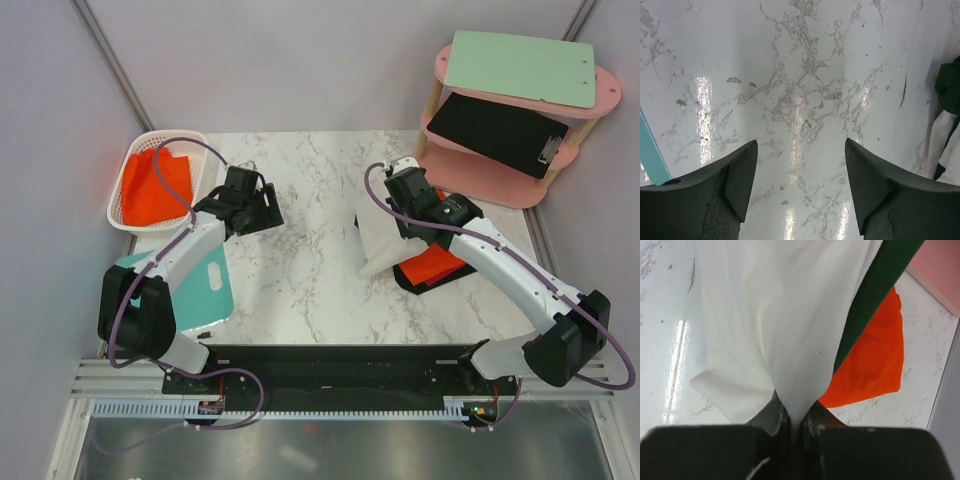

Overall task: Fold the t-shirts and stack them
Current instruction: Neatly place the folded tshirt to the corner

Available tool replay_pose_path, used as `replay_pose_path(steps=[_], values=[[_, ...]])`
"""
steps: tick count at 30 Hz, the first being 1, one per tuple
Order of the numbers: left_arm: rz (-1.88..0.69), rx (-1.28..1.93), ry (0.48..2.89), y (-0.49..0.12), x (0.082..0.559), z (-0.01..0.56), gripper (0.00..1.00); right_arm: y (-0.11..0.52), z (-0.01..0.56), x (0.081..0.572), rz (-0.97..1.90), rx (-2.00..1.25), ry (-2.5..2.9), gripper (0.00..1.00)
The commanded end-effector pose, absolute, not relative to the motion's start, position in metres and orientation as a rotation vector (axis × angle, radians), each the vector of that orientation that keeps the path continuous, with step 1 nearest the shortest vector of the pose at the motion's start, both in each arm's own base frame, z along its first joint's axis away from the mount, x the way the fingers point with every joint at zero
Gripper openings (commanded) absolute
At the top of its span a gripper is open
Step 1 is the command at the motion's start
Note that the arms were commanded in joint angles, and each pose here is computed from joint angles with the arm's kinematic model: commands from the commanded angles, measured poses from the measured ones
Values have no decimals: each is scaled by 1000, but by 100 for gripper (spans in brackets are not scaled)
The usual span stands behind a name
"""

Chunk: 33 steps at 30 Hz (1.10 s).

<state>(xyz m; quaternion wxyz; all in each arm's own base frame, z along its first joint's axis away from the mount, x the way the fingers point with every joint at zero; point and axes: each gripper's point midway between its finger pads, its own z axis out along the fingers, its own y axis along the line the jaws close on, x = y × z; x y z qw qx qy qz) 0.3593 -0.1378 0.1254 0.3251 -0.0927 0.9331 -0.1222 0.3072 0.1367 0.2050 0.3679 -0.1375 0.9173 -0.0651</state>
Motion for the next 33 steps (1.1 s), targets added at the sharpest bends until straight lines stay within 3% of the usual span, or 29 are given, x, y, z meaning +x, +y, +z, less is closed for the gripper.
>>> replay_pose_path(steps=[1, 16, 33], values=[[-317, -288, 2449, -136, 362, 118, 77, 111, 239, 306, -227, -234, 2260, 0], [-328, -283, 2497, -141, 360, 103, 76, 26, 226, 308, -479, -10, 2260, 0], [-334, -259, 2547, -145, 357, 87, 74, -17, 161, 357, -987, 37, 2240, 0]])
